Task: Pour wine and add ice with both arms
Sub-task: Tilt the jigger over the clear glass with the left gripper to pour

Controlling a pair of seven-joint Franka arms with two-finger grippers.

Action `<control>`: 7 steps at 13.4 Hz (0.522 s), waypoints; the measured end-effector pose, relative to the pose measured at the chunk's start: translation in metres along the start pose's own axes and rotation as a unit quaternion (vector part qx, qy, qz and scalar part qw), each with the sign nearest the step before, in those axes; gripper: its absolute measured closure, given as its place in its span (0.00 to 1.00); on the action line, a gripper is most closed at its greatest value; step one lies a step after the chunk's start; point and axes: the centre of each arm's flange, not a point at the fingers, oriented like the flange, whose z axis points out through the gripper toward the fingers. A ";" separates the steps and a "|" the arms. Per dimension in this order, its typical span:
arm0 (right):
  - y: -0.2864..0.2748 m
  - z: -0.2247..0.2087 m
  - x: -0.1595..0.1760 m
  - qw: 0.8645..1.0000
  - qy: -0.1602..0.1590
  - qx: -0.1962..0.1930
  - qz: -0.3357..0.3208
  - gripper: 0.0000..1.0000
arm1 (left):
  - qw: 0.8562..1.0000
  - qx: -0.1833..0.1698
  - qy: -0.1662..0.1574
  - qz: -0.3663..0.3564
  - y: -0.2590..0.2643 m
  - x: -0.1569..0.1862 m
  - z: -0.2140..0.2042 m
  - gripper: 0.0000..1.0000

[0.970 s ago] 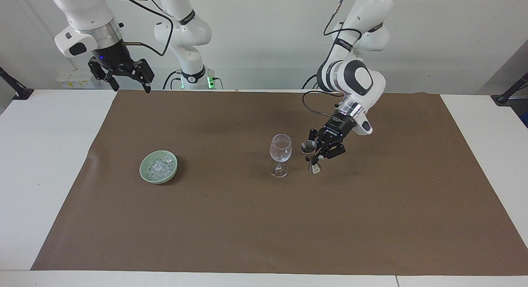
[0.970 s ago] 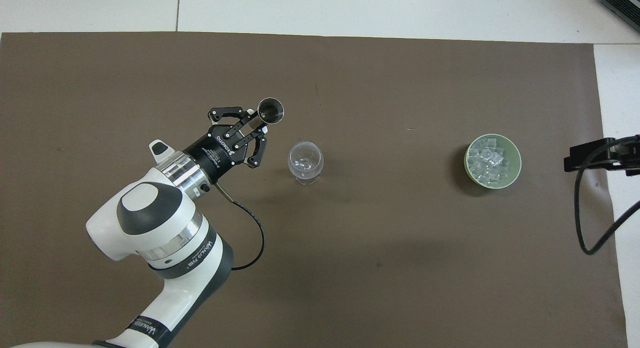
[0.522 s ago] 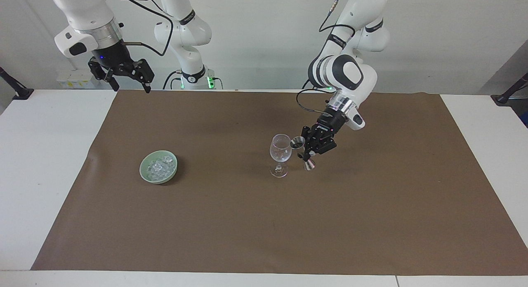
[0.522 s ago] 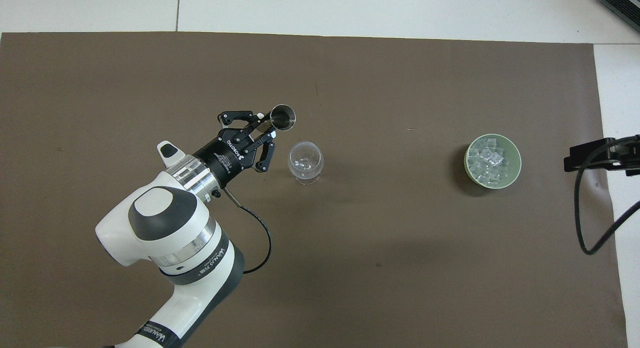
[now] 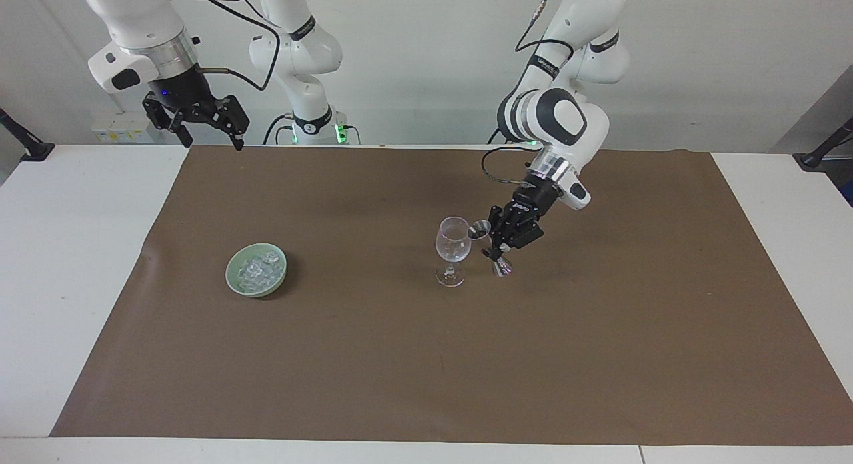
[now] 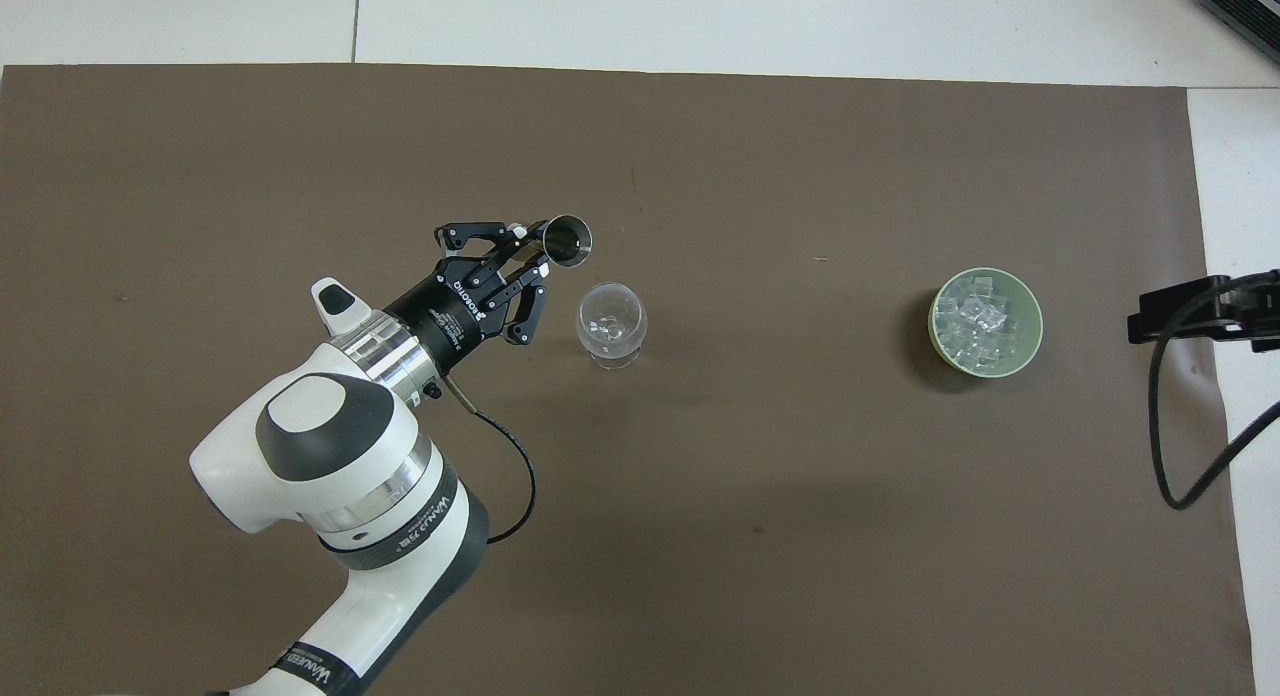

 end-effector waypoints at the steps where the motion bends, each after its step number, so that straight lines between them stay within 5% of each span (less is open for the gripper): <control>1: 0.000 0.000 0.000 1.000 0.000 0.000 0.000 0.00 | 1.000 0.000 0.001 0.007 0.000 0.000 0.000 0.79; 7: 0.000 0.000 0.000 1.000 0.000 0.000 0.000 0.00 | 0.999 -0.001 0.000 0.037 0.001 -0.002 -0.001 0.79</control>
